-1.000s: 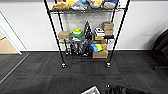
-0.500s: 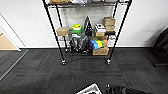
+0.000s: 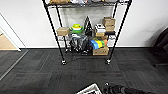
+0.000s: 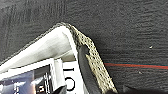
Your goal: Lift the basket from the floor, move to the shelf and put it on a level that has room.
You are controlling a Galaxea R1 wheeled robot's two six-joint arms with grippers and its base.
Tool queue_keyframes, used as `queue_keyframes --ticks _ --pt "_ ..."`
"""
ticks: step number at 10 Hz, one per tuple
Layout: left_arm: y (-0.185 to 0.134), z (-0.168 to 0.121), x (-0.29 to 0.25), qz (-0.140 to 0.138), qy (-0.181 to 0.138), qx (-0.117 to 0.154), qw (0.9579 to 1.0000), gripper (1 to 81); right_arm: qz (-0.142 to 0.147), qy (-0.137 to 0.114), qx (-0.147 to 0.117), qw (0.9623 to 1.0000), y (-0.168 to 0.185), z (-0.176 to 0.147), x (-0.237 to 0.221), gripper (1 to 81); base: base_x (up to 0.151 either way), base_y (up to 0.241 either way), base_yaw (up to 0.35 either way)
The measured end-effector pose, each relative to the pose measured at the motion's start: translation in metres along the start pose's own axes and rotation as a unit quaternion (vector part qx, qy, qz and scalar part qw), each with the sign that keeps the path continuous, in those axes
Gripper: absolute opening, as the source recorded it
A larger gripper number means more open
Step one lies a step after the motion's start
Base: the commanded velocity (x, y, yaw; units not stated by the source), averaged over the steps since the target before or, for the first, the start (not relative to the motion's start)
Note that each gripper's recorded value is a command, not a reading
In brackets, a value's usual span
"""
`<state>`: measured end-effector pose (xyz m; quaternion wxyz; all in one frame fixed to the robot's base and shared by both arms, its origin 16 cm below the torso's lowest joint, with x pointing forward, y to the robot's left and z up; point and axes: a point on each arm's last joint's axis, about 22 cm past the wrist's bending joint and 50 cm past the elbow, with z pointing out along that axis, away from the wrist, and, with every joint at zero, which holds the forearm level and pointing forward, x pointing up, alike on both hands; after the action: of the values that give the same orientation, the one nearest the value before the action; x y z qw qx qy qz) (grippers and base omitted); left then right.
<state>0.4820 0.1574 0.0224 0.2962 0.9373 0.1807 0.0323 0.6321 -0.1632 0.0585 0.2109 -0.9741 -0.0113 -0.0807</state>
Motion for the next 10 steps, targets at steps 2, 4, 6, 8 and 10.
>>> queue_keyframes --ticks 2,4,6,8,10 --pt "-0.004 -0.002 0.003 -0.001 0.003 0.004 1.0000 81.1 -0.001 0.005 0.007 1.0000 -0.011 0.004 0.001 81.1 0.000 0.000 0.000" --pt "-0.006 0.003 0.006 0.002 0.007 0.002 1.0000 81.1 0.000 0.009 0.013 0.9999 -0.016 0.012 -0.003 81.1 0.000 0.000 0.000" --pt "-0.008 0.015 0.011 0.007 0.014 -0.004 0.9999 81.1 -0.002 0.017 0.008 0.9998 -0.003 0.019 -0.003 81.1 0.000 0.000 0.000" --pt "-0.009 0.017 0.012 0.008 0.013 -0.005 0.9999 81.1 -0.002 0.021 0.007 0.9997 0.000 0.021 -0.003 81.1 0.000 0.000 0.000" --pt "-0.008 0.017 0.012 0.007 0.014 -0.006 0.9999 81.1 0.003 0.024 0.006 0.9997 0.002 0.020 -0.003 81.1 0.000 0.000 0.000"
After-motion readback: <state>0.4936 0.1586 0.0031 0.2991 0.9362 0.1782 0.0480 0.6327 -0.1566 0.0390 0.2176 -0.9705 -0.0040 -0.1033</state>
